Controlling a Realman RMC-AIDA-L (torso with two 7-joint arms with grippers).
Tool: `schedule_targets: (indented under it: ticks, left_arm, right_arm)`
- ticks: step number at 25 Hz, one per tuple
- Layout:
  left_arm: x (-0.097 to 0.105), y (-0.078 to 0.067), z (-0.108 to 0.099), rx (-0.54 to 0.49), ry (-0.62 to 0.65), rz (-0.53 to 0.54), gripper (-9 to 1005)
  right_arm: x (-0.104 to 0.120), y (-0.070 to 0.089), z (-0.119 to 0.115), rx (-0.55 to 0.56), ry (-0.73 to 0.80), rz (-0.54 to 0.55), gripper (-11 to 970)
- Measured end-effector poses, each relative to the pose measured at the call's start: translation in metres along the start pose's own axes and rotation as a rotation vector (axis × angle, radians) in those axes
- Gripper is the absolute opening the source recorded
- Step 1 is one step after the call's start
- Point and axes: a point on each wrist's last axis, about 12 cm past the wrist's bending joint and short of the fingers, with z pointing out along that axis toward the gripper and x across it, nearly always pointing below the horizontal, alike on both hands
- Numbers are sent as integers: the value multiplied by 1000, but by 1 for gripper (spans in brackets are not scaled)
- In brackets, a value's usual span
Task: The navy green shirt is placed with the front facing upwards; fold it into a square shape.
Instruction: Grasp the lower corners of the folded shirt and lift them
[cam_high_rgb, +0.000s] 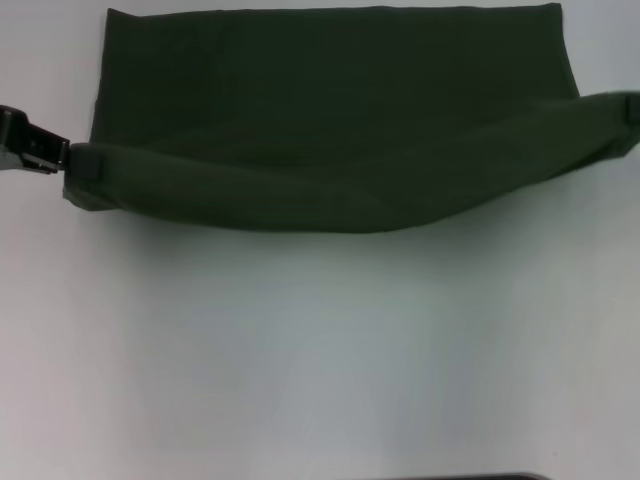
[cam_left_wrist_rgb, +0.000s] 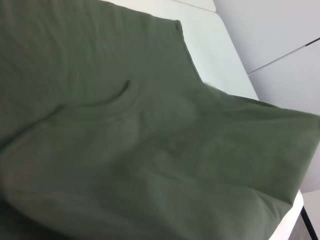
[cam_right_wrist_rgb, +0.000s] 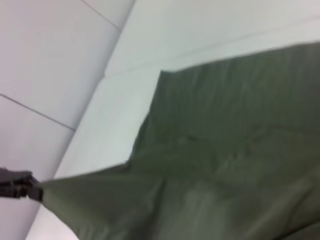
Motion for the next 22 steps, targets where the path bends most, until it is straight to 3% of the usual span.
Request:
schedule_targets:
  ticks: [12, 22]
  left_arm:
    - [16, 4, -4, -52, 139, -102, 103]
    - [37, 11, 9, -92, 313, -191, 106]
  right_arm:
    - [30, -9, -2, 116, 213, 120, 53]
    - [56, -17, 1, 154, 344, 188, 52]
